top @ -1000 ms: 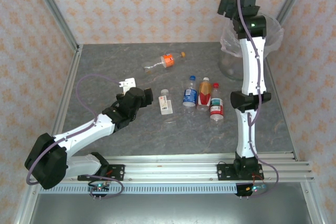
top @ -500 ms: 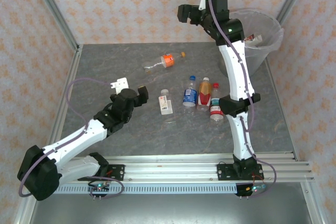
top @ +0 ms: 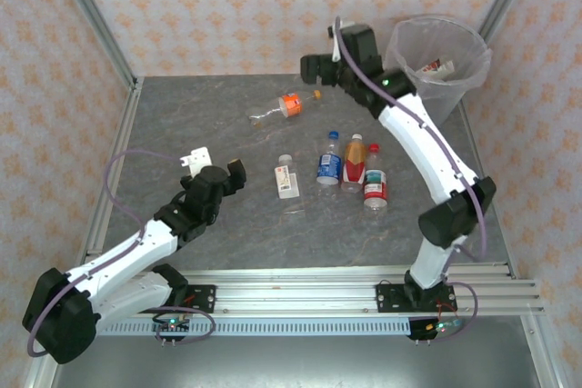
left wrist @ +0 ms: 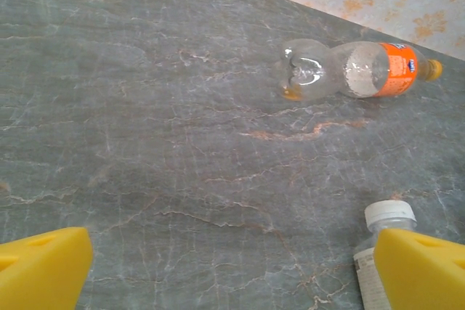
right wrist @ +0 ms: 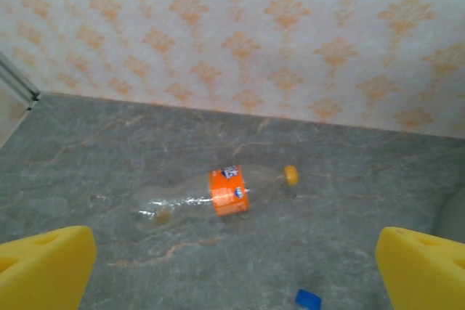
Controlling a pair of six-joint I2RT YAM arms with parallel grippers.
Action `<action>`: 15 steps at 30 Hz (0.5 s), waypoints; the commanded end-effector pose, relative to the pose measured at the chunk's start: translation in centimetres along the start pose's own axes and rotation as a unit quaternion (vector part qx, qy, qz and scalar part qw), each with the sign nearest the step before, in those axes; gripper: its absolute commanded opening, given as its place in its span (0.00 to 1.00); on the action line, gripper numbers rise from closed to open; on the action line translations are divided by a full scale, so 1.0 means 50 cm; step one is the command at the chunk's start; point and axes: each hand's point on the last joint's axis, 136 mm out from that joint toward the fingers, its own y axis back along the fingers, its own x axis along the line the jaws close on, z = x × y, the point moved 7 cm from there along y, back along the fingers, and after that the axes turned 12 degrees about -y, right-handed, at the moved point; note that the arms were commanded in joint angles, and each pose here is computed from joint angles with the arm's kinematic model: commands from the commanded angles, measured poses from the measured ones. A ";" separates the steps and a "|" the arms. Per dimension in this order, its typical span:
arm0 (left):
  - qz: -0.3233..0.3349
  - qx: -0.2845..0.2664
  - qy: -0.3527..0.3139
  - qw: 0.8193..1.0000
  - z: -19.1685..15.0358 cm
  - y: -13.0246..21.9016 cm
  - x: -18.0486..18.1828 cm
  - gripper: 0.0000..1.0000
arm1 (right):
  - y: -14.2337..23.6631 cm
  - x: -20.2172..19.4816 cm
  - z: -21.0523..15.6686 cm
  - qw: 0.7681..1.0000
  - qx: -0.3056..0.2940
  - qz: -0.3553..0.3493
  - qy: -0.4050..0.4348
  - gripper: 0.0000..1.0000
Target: Put the plastic bottles in the bin
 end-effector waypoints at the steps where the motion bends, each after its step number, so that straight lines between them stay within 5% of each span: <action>1: 0.019 0.003 0.013 1.000 0.005 -0.009 0.010 1.00 | -0.020 -0.017 -0.007 0.994 -0.100 0.023 -0.035 0.99; 9: 0.028 0.020 0.009 0.999 0.009 -0.023 0.003 1.00 | -0.125 -0.016 -0.157 0.985 -0.079 0.143 -0.057 0.99; 15: 0.028 0.029 0.015 0.999 0.000 -0.031 0.000 1.00 | -0.215 -0.050 -0.279 0.992 0.009 0.117 -0.044 0.99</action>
